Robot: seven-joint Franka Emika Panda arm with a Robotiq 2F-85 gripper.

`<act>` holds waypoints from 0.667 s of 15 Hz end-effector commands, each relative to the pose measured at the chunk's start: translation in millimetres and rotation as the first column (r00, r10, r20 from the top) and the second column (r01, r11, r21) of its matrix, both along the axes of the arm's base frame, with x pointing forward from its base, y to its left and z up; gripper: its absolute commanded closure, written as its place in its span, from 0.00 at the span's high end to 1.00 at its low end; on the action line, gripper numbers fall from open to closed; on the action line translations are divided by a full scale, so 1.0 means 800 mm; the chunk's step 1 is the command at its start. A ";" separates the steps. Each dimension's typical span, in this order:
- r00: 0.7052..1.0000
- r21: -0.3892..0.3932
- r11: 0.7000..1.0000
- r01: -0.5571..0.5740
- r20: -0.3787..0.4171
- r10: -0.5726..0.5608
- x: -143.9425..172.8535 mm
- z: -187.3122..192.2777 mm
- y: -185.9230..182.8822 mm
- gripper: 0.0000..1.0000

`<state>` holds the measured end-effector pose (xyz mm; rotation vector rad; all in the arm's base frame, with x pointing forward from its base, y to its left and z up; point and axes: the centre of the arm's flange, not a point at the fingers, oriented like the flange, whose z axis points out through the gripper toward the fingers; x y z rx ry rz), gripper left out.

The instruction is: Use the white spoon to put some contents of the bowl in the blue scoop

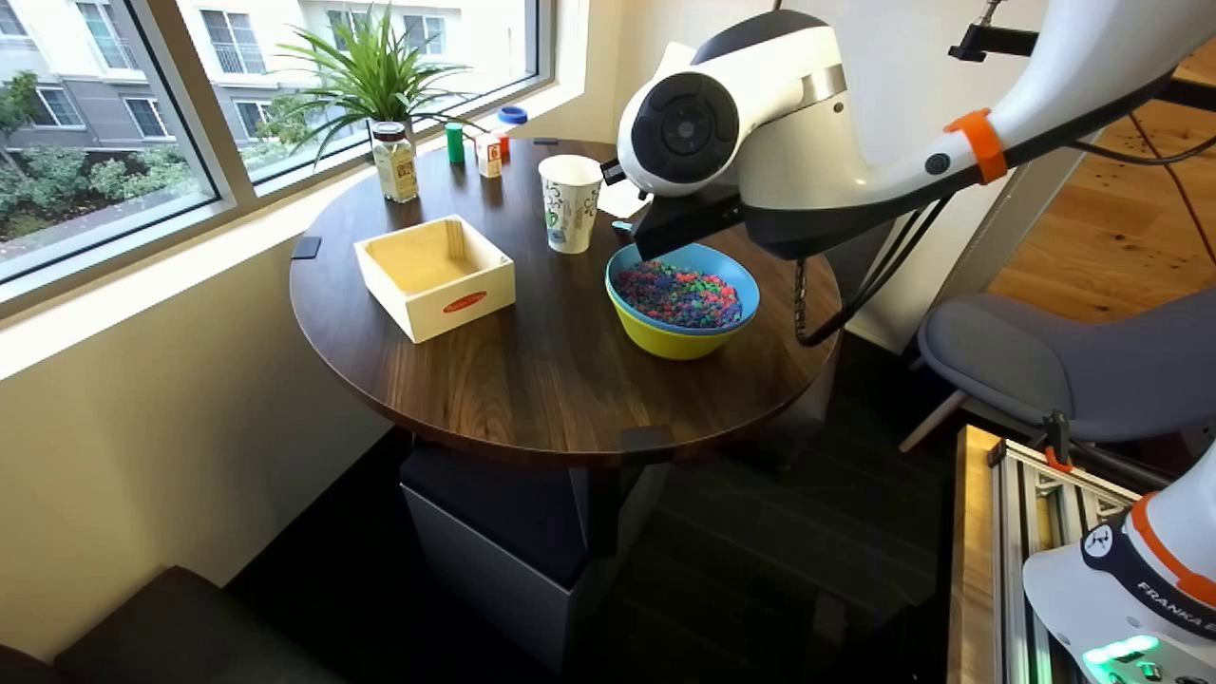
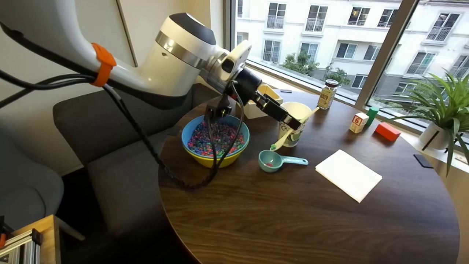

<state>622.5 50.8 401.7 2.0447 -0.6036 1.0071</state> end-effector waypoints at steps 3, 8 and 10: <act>1.000 -0.065 0.998 0.015 0.014 -0.014 -0.014 -0.007 0.006 0.03; 1.000 -0.107 0.994 0.013 0.019 -0.011 -0.018 -0.011 0.009 0.03; 1.000 -0.126 0.992 0.007 0.028 -0.004 -0.019 -0.013 0.008 0.03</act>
